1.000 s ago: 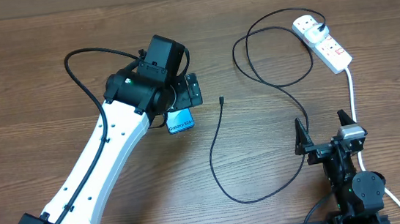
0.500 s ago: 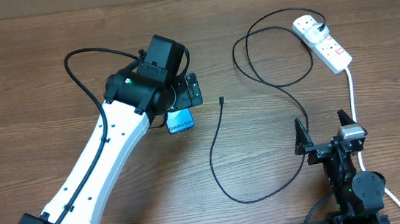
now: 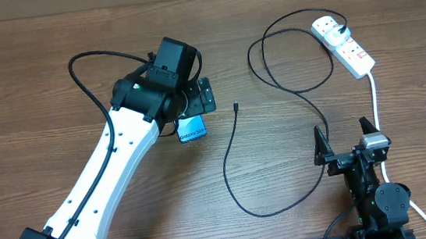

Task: Plug charger to phone and switch on socket
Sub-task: 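Position the left gripper above the phone's bottom edge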

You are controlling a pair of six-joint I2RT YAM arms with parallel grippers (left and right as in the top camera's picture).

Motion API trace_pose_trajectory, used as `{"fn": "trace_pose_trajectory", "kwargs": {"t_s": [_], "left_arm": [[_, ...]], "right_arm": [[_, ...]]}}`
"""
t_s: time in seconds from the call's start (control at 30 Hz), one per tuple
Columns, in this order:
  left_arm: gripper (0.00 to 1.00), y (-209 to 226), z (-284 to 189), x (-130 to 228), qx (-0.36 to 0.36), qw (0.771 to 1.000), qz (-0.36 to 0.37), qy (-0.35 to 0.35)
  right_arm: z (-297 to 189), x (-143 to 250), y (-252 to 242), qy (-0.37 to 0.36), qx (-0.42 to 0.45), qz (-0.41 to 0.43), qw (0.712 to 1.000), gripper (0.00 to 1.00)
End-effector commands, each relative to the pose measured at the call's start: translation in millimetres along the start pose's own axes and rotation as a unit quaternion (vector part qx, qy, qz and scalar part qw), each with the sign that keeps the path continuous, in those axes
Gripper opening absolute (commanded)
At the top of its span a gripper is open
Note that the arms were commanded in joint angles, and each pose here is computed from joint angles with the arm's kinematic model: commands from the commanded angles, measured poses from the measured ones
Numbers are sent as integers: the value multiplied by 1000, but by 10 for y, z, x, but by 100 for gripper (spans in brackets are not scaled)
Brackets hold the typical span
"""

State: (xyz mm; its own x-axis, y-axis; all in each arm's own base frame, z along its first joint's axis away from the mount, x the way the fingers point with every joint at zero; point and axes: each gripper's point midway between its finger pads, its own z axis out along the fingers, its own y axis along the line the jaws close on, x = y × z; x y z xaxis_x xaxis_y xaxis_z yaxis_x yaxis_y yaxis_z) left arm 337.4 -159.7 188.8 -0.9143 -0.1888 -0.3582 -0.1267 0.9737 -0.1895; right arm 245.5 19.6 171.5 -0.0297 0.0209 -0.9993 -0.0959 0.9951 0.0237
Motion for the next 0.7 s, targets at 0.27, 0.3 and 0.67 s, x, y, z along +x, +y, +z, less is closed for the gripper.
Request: {"fn": "trace_pose_trajectory", "kwargs": {"t_s": [0.27, 0.3, 0.67], "left_arm": [[100, -82, 107, -86, 4, 1000, -18, -4], [100, -71, 151, -66, -1, 1000, -17, 3], [100, 25, 671, 126, -50, 996, -12, 69]], "right_arm": [[2, 18, -18, -2, 5, 3, 1000, 100], [2, 18, -18, -2, 5, 3, 1000, 100], [2, 18, -18, -2, 5, 3, 1000, 100]]}}
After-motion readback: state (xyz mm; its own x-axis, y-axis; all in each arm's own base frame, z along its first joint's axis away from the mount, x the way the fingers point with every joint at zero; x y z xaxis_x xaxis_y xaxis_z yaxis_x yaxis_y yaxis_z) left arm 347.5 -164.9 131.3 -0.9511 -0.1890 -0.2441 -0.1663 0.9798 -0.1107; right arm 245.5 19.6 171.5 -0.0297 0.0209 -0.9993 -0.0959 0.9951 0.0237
